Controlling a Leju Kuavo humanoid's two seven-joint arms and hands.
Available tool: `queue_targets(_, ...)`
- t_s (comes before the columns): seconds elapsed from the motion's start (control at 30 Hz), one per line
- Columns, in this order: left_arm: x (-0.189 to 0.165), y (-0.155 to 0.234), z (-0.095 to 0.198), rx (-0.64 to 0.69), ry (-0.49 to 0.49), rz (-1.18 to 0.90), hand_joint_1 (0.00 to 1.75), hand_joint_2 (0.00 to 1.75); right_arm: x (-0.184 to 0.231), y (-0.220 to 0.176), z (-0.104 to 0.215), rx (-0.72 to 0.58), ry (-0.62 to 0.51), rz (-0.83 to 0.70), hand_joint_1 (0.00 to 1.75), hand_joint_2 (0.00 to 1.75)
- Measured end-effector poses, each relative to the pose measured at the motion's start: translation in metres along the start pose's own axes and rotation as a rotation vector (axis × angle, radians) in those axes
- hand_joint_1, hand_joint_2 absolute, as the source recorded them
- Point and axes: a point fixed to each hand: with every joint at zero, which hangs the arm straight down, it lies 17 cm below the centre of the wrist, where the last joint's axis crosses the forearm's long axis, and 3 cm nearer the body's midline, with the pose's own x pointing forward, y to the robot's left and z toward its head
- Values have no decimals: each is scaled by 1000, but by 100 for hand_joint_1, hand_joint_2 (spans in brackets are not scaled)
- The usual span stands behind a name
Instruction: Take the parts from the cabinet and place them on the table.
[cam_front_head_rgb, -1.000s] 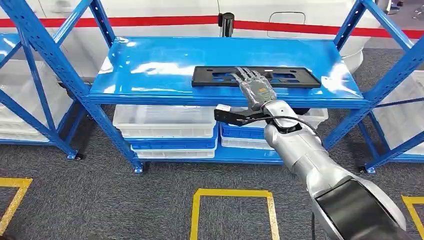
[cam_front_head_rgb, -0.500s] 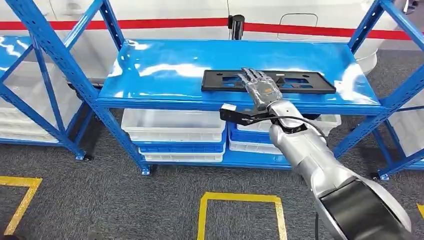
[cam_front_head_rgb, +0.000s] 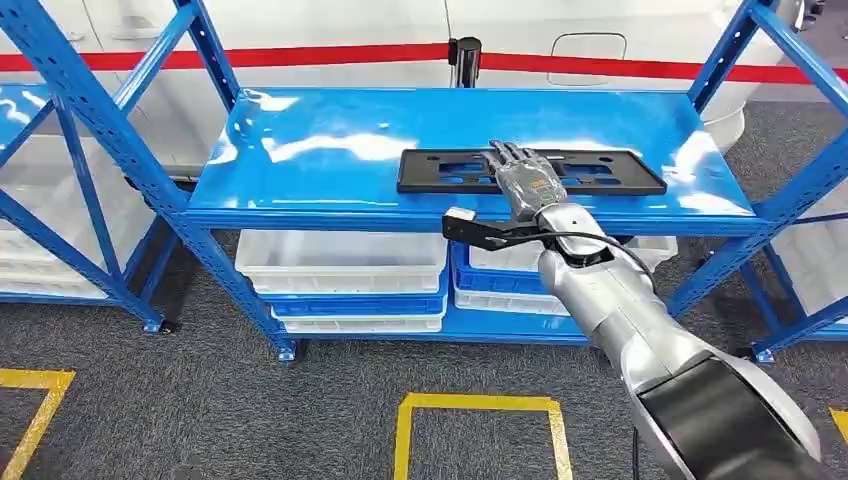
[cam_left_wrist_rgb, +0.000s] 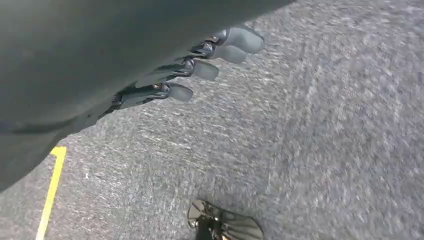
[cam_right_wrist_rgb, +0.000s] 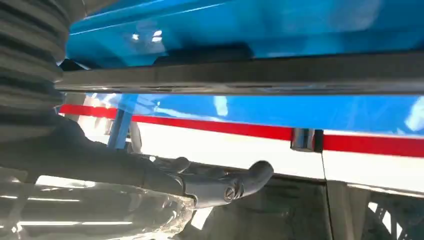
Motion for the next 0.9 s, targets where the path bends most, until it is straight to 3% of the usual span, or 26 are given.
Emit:
queue_targets(0.37, 1, -3, 1, -5, -2, 0, 0, 0, -45, 30, 18, 90, 120, 7, 0, 175)
queue_targets(0.9, 1, 3, -1, 5, -3, 5, 0, 0, -53, 37, 21, 112, 156, -6, 0, 175)
